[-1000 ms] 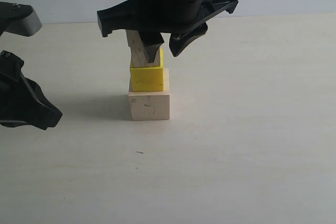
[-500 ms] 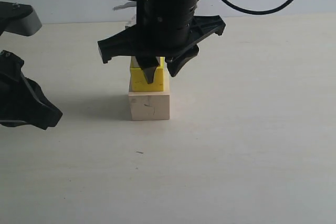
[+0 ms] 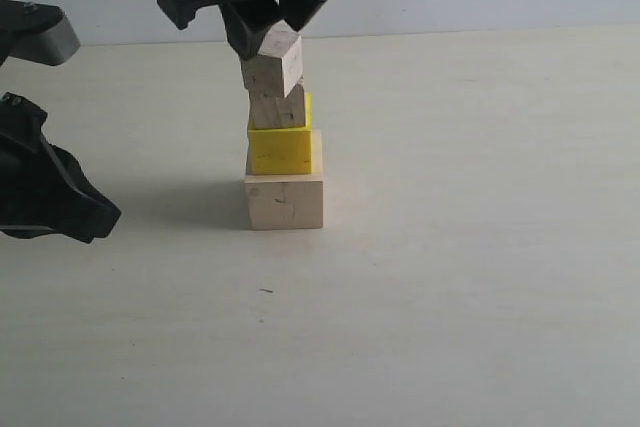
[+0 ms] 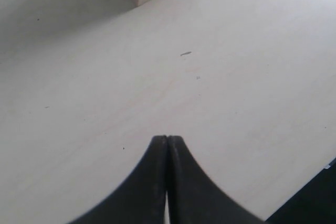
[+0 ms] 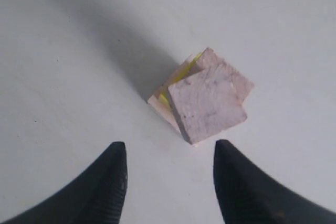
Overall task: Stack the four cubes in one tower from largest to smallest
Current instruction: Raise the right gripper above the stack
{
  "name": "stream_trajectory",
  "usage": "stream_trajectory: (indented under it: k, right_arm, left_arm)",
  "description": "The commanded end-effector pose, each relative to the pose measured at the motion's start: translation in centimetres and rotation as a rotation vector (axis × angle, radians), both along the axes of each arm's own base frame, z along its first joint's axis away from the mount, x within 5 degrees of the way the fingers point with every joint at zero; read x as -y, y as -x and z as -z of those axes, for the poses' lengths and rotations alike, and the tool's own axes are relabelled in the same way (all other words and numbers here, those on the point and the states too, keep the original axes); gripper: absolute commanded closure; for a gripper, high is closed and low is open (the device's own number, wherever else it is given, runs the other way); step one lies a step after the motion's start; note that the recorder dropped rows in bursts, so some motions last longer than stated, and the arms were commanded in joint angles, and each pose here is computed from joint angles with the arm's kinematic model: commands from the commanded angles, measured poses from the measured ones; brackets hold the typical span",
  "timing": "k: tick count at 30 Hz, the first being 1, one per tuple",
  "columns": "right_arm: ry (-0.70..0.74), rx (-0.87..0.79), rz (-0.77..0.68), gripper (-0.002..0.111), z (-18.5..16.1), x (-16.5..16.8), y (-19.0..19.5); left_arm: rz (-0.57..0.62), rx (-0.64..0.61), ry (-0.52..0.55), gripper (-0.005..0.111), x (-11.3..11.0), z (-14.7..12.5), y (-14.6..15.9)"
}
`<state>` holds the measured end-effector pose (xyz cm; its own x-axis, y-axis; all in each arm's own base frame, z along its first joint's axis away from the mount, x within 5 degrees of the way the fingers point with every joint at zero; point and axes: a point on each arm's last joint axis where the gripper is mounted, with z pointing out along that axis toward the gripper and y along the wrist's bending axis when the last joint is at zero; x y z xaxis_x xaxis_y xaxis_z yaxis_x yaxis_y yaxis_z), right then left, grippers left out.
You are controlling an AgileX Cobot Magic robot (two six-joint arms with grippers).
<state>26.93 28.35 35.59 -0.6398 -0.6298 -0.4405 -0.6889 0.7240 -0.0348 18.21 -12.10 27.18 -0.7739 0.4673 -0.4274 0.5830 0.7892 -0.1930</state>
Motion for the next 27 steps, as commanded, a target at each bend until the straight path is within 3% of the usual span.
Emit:
stream_trajectory:
  k: [1, 10, 20, 22, 27]
  right_arm:
    - [-0.001, 0.067, -0.045, 0.058, -1.4, 0.3, 0.0]
    - [0.086, 0.171, 0.033, 0.058, -2.2, 3.1, -2.1]
    - [0.043, 0.228, 0.096, 0.058, -4.2, 5.3, -2.7]
    - [-0.017, 0.182, 0.151, 0.058, -4.1, 5.0, -2.5]
    - [-0.074, 0.047, 0.118, 0.058, -2.9, 4.0, -1.9]
  left_arm:
    - [-0.004, 0.003, 0.008, 0.107, 0.0, 0.0, 0.0]
    - [-0.005, -0.006, 0.013, 0.107, 0.1, 0.0, 0.1]
    - [0.001, -0.029, 0.009, 0.107, 0.0, 0.1, 0.3]
    - [0.001, -0.029, 0.009, 0.107, 0.0, 0.1, 0.3]
    - [-0.001, -0.029, 0.013, 0.107, 0.1, 0.1, 0.3]
